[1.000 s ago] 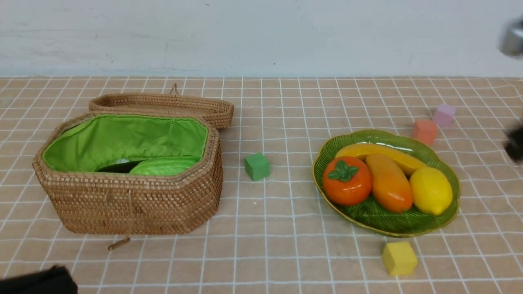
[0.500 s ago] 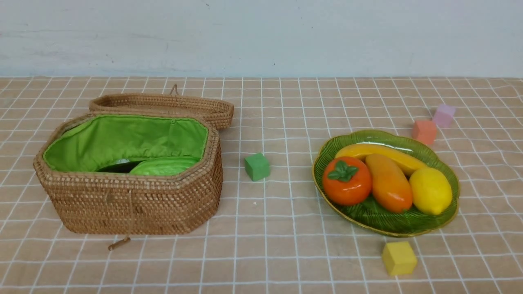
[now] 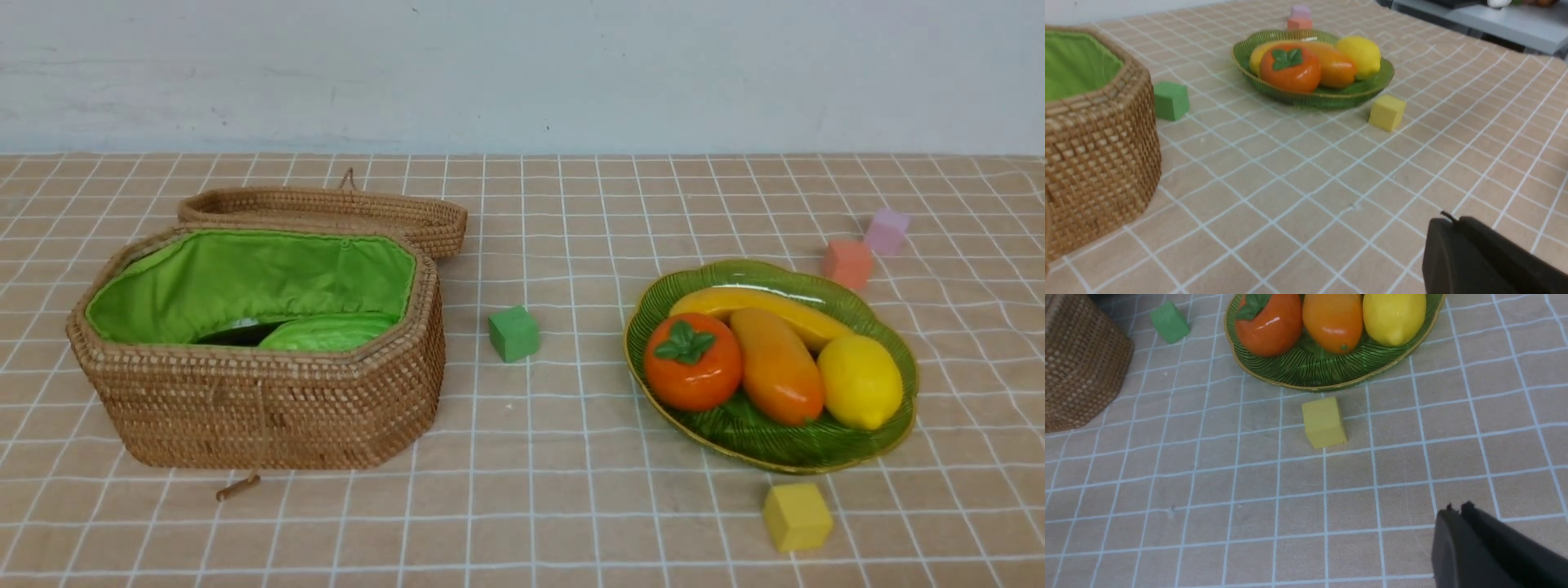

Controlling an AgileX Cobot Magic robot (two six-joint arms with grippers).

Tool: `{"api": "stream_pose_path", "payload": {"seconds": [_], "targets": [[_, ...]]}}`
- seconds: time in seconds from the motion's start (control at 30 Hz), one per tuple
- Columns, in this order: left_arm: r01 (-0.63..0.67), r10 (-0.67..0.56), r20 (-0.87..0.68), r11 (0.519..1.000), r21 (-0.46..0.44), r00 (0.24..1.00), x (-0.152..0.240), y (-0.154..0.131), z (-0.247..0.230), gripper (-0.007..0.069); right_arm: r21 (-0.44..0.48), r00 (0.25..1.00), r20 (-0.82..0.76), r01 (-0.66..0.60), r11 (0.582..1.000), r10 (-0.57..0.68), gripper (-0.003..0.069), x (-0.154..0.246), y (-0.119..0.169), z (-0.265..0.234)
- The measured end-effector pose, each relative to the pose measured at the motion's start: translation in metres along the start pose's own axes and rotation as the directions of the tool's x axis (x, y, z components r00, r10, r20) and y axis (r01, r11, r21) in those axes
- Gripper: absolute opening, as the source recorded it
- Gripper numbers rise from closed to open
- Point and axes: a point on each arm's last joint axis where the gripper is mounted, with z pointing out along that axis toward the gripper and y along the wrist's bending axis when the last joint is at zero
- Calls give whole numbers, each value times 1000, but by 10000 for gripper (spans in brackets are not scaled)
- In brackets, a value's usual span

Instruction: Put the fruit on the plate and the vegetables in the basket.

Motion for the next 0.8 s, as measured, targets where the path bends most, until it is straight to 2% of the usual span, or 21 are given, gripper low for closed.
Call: {"api": "stream_pose_path", "payload": {"seconds": [0.13, 0.17, 0.23, 0.33, 0.47, 0.8], "targets": [[0, 0, -8, 1000, -1, 1000, 1, 0, 0, -13, 45, 995, 89, 41, 998, -45, -5, -2, -6, 7], [0, 0, -10, 1000, -1, 1000, 1, 0, 0, -13, 80, 981, 176, 70, 994, -83, -8, 2, -12, 13], [0, 0, -12, 1000, -1, 1000, 1, 0, 0, -13, 135, 947, 294, 96, 986, -132, -8, 15, -22, 23], [0, 0, -13, 1000, -1, 1000, 1, 0, 0, -13, 171, 921, 354, 104, 980, -160, -8, 48, -35, 44], [0, 0, -13, 1000, -1, 1000, 1, 0, 0, -13, 176, 939, 326, 56, 983, -112, -8, 85, -49, 70], [-1, 1, -17, 1000, -2, 1000, 2, 0, 0, -8, 168, 941, 330, 26, 985, -81, -8, 87, -50, 71]]}}
